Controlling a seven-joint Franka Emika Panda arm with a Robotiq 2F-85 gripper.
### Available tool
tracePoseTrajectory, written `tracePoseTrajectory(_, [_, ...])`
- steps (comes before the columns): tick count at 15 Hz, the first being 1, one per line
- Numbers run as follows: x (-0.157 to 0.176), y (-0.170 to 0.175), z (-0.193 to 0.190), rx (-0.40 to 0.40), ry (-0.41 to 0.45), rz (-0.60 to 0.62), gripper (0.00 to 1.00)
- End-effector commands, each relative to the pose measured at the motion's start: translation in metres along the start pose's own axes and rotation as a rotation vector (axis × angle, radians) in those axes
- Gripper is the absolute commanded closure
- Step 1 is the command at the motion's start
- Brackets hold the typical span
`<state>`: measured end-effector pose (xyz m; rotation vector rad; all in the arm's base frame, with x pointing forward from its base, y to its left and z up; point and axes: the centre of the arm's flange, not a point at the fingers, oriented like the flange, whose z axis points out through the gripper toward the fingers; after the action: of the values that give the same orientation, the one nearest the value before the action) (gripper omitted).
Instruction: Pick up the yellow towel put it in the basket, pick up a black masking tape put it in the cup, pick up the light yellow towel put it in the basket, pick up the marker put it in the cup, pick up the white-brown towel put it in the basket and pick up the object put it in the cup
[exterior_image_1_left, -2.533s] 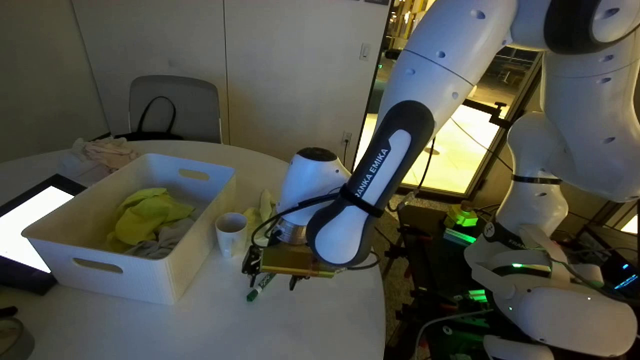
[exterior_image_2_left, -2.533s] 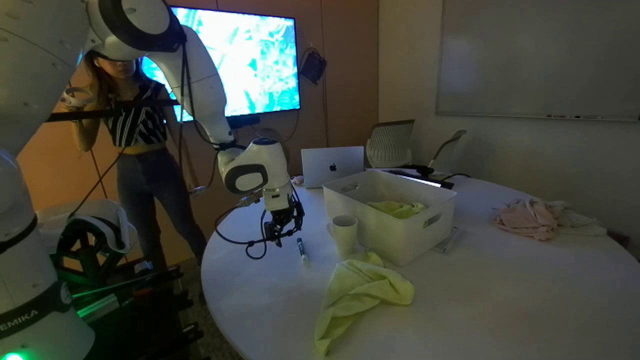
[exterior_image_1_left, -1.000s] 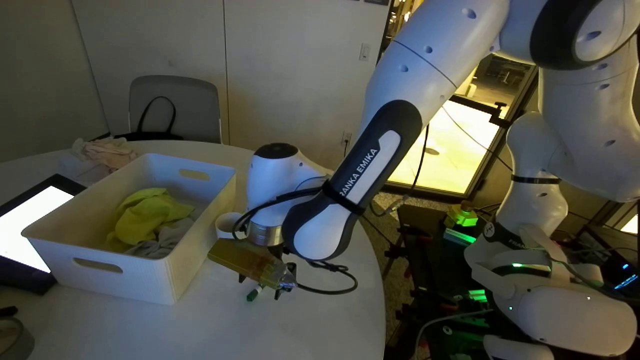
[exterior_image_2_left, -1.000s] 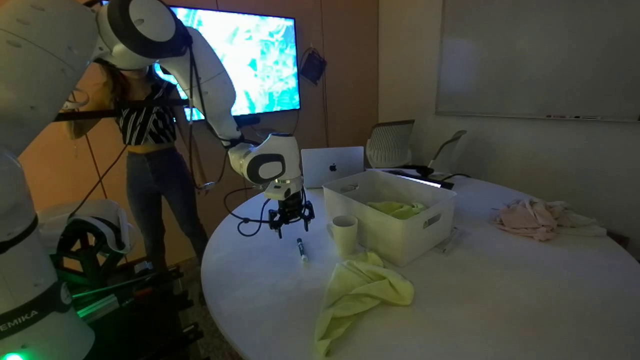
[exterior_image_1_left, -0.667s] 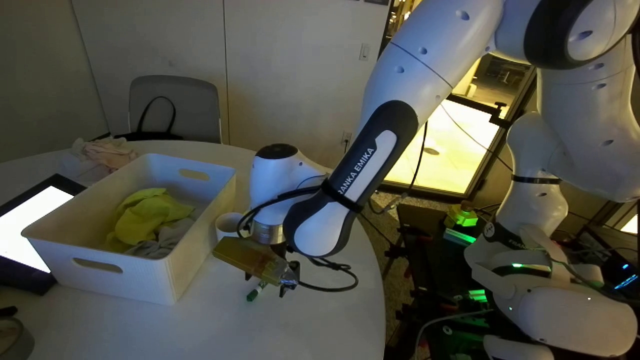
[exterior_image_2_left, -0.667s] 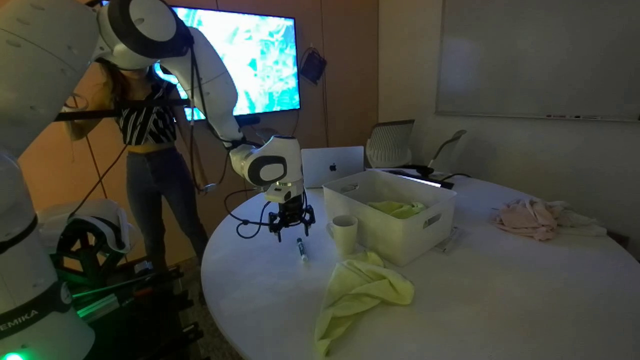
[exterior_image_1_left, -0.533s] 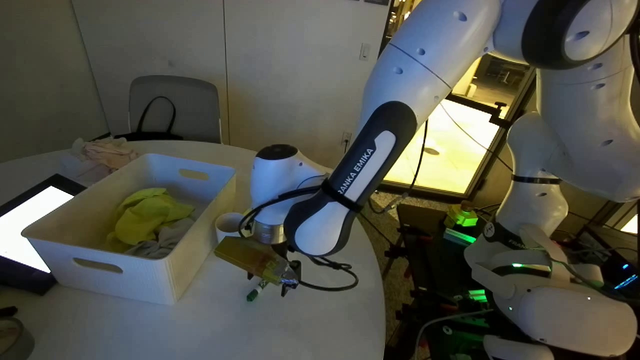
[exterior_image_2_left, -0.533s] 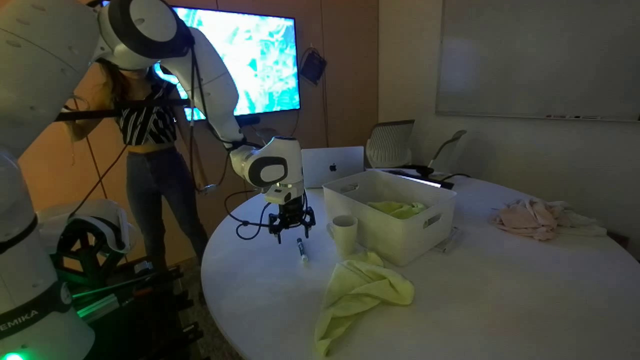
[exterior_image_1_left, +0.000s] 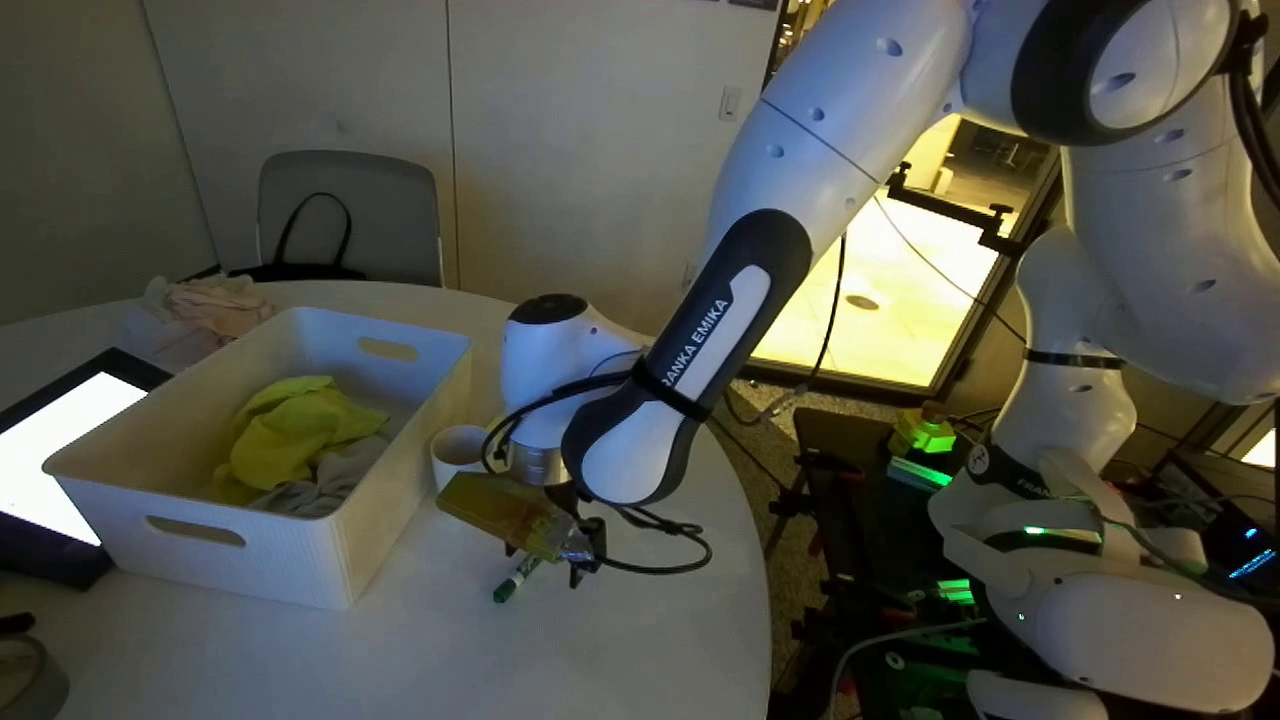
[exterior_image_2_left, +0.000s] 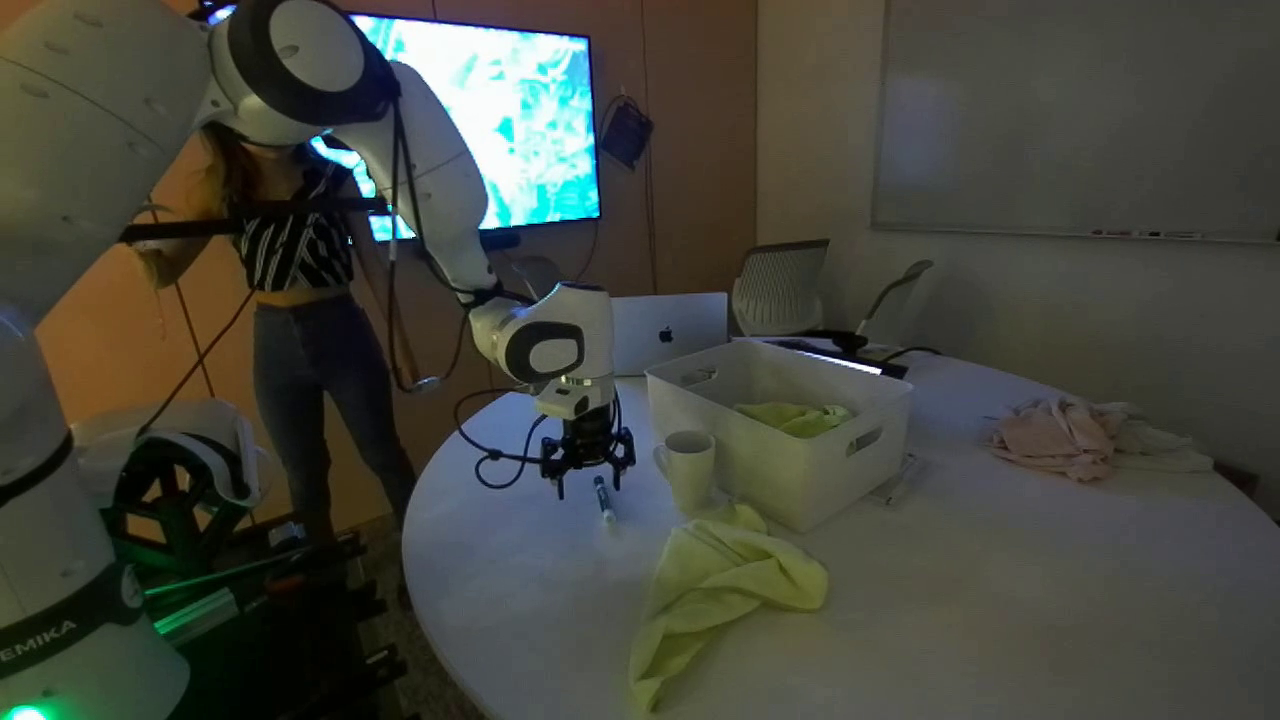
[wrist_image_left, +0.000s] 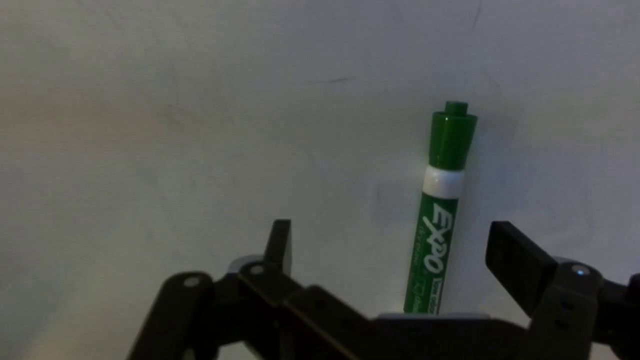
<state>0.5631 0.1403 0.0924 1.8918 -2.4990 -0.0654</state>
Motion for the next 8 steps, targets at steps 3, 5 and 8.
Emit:
tracePoseTrajectory(3, [-0.004,-0.012,0.010,-0.012,-0.034,-0.002,0.00])
tracePoseTrajectory(5, [-0.005,-0.012,0.015,-0.018,-0.039,0.001,0.00])
tracePoseTrajectory(8, [-0.004,-0.012,0.020,-0.023,-0.044,0.006,0.00])
